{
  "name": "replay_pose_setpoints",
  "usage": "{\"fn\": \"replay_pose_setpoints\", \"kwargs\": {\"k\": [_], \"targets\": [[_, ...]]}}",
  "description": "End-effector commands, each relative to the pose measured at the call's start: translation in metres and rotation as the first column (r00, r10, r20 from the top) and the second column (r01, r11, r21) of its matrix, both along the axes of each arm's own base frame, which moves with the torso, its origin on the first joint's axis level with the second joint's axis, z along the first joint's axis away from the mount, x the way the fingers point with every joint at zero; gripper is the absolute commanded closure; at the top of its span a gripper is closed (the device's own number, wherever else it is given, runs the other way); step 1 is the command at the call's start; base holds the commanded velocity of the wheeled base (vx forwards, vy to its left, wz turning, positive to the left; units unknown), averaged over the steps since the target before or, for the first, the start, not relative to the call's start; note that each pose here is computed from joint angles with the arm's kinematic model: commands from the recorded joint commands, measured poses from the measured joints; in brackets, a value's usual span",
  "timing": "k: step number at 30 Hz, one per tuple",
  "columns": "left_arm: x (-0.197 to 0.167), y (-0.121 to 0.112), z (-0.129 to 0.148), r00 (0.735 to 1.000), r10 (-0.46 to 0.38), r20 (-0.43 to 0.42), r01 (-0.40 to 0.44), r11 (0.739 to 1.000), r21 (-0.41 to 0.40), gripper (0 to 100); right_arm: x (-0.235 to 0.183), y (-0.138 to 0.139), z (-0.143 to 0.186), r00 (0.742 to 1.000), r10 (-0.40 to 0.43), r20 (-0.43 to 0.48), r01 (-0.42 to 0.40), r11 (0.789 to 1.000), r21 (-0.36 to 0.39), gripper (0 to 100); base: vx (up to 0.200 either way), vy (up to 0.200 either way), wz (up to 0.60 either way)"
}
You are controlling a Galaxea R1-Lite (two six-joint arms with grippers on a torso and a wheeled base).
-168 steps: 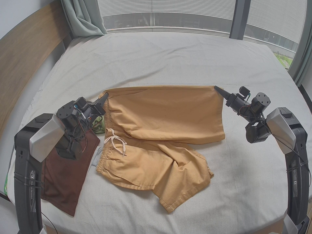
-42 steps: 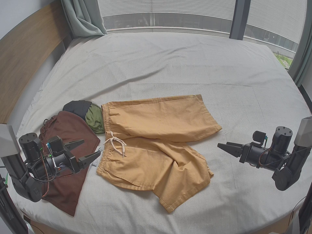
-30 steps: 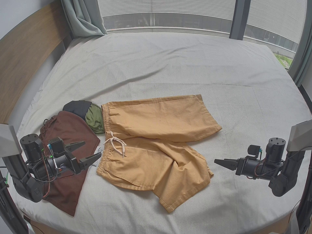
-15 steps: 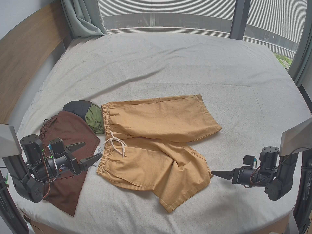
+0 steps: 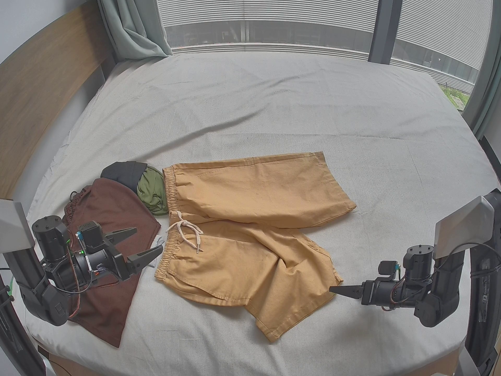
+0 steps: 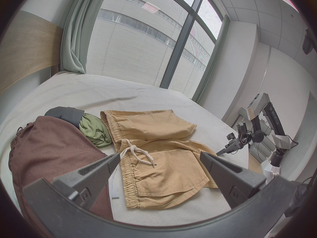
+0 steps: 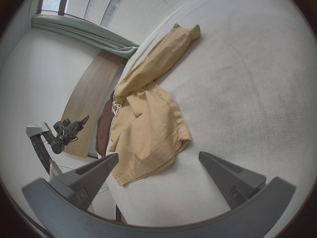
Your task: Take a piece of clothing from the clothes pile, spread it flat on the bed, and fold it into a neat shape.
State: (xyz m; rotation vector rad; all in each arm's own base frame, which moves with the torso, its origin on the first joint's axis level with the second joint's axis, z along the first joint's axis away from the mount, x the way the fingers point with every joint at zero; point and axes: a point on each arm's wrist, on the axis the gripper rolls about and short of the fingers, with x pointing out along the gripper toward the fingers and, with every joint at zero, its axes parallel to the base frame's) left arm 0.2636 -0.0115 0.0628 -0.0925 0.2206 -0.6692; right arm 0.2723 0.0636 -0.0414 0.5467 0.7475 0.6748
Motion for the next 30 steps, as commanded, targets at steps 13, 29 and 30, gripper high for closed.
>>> {"fn": "replay_pose_setpoints", "kwargs": {"k": [13, 29, 30], "targets": [[-0.001, -0.001, 0.001, 1.0, -0.006, 0.003, 0.006, 1.0, 0.001, 0, 0.004, 0.033, -0.01, 0.996, 0.079, -0.034, -0.078, 0.996, 0.044, 0, 0.0, 0.0, 0.0], [-0.001, -0.001, -0.001, 1.0, -0.011, -0.002, 0.011, 1.0, 0.003, 0, 0.015, 0.012, 0.026, 0.997, -0.001, 0.082, -0.005, 0.998, 0.069, 0, 0.0, 0.0, 0.0], [-0.001, -0.001, -0.001, 1.0, -0.014, -0.001, 0.014, 1.0, 0.002, 0, 0.016, 0.009, 0.029, 0.996, -0.01, 0.093, 0.004, 0.997, 0.071, 0, 0.0, 0.0, 0.0]]}}
